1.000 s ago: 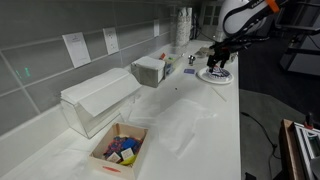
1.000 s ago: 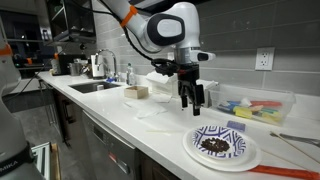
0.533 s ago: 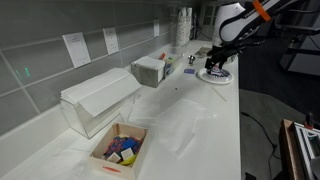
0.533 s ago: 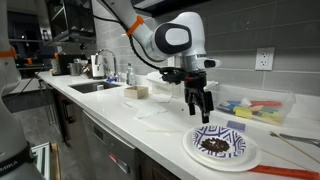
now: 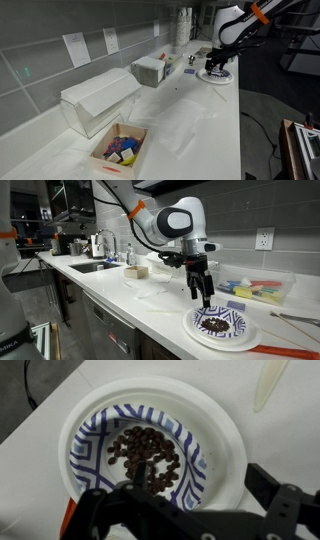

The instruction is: Remove the plate with blue stripes from the white plate and put it on the countertop

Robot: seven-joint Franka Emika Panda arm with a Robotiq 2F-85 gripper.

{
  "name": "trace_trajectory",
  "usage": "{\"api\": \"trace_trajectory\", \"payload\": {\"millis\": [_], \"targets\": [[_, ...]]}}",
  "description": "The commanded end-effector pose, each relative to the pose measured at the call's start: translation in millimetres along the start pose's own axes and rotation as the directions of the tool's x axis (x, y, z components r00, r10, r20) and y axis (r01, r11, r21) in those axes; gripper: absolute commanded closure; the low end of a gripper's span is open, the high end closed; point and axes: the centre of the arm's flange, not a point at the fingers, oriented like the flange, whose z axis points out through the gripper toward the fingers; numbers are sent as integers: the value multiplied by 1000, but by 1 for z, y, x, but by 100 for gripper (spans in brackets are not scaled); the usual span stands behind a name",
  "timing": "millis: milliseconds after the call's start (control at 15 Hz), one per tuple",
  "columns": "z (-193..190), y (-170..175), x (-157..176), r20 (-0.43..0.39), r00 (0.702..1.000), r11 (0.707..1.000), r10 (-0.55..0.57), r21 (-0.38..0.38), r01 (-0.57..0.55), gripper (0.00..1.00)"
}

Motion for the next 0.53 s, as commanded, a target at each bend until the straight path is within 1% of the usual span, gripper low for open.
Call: {"api": "trace_trajectory", "payload": {"millis": [0, 67, 333, 467], "targets": [[0, 0, 0, 0, 1000, 1000, 0, 0, 0, 0], [6, -5, 2, -10, 1000, 1000, 1, -6, -2, 0], [12, -15, 1, -18, 1000, 1000, -2, -5, 2, 0], [16, -19, 4, -45, 999, 1000, -4, -5, 4, 0]]}}
